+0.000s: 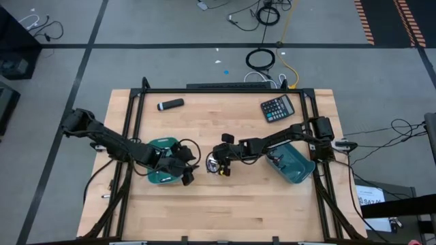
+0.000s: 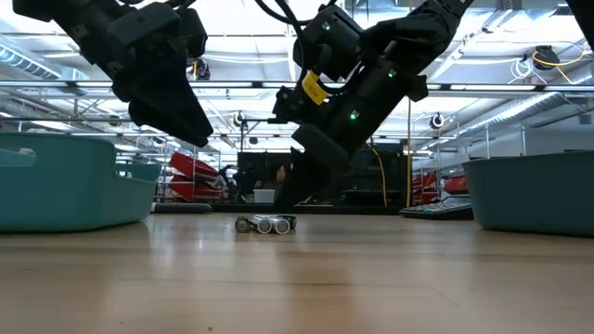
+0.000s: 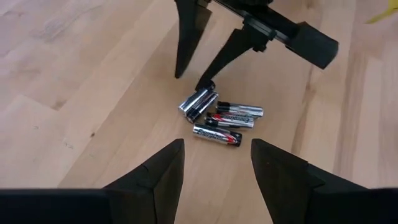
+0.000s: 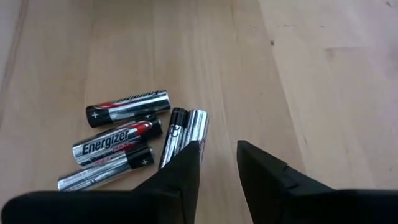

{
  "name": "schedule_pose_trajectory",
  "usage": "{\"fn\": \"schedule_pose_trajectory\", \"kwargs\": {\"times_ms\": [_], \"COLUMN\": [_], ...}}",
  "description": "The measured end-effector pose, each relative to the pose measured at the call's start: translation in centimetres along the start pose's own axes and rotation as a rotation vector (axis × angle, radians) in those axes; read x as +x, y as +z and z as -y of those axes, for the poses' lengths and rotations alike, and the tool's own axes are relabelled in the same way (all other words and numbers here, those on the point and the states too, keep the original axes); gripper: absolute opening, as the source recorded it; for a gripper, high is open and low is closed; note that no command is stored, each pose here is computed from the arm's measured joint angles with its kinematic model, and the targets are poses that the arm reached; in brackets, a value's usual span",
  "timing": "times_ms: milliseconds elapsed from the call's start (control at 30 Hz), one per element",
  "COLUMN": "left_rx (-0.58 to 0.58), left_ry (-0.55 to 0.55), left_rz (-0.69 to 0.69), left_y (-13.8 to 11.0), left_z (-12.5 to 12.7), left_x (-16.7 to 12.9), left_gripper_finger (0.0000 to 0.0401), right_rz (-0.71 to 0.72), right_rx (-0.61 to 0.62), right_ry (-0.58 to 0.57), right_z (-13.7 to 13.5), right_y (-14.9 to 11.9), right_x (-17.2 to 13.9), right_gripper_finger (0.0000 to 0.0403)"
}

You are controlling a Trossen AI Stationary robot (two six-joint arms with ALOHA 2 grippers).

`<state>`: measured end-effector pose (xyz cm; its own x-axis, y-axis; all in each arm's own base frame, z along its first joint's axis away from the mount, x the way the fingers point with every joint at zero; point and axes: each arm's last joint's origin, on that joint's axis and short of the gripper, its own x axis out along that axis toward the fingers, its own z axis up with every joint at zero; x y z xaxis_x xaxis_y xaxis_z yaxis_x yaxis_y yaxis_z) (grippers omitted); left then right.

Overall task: Sort batteries
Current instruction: Put the silver battery into the light blue bin

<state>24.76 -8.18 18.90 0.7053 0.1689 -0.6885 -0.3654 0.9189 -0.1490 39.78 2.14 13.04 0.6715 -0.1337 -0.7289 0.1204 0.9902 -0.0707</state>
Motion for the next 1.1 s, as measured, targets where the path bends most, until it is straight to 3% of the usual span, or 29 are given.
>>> {"fn": "schedule_pose_trajectory", "kwargs": {"times_ms": [333,1100], "left_rx": [0.003,0.011], "left_ry": [-0.001,-0.014], "left_rz": [-0.002,-0.016], "left_y": [-0.1,-0.1], "left_z": [0.1,0.1], "left_x": [0.0,0.0], "left_gripper_finger": [0.0196,0.0196], "right_rz": [0.01,-0.044], "right_rx": [0.011,0.022], "right_ry": [0.01,0.003], "right_z": [-0.4,-0.5], "right_y": [0.1,-1.2], "right_x": [-0.1,1.4], "right_gripper_finger": [0.0132,0.013]}}
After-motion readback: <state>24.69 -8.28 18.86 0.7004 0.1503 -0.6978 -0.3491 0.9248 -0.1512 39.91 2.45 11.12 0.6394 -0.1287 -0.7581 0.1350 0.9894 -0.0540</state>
